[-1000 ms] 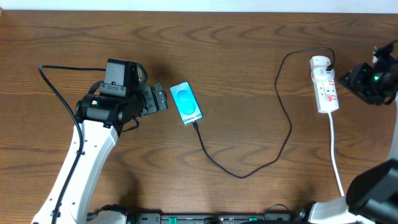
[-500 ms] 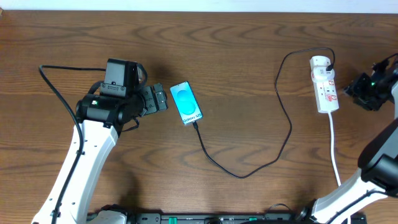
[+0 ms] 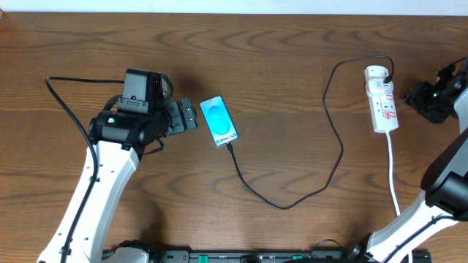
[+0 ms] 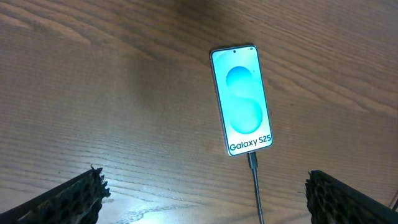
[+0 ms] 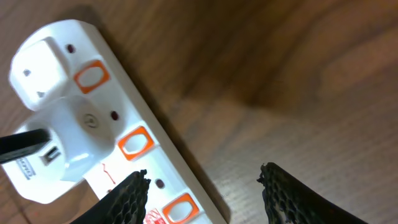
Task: Plug charger to phone and switch on socket
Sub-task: 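Position the right gripper over the power strip's orange switch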
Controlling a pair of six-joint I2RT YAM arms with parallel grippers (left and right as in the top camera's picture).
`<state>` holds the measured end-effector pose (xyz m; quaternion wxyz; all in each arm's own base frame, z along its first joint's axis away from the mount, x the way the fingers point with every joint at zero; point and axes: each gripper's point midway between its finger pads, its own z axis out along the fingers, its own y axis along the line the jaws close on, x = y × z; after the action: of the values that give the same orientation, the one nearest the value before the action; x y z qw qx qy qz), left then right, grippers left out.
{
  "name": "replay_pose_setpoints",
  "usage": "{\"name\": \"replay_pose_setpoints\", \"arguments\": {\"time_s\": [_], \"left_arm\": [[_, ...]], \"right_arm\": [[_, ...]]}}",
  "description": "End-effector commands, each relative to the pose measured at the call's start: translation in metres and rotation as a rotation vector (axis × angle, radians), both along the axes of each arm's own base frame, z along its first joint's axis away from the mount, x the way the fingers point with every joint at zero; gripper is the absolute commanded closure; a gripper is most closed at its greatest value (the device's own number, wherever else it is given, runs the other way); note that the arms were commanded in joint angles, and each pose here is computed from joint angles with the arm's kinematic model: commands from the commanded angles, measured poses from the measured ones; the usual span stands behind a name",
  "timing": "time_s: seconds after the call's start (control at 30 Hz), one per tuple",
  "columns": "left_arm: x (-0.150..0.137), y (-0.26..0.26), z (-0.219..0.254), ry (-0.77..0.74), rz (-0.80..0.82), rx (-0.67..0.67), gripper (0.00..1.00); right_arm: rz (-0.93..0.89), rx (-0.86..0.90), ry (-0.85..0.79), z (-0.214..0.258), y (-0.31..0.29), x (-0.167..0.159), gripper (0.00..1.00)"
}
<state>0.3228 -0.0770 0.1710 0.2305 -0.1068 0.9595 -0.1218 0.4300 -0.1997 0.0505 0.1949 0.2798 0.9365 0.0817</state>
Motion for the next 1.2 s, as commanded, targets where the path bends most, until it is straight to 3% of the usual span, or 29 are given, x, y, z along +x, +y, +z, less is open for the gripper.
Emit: {"name": "replay_pose_setpoints", "arguments": {"time_s": [0.0,1.17], "left_arm": [[0.003,0.003,0.001,-0.005,0.003,0.016,0.01],[0.003,0.003,0.001,-0.006,0.003,0.016,0.01]], "right_arm": [[0.089,-0.038,-0.006,-0.005,0.007,0.007,0.42],[0.222,-0.115,0.024,-0.041,0.015,0.021,0.41]]}}
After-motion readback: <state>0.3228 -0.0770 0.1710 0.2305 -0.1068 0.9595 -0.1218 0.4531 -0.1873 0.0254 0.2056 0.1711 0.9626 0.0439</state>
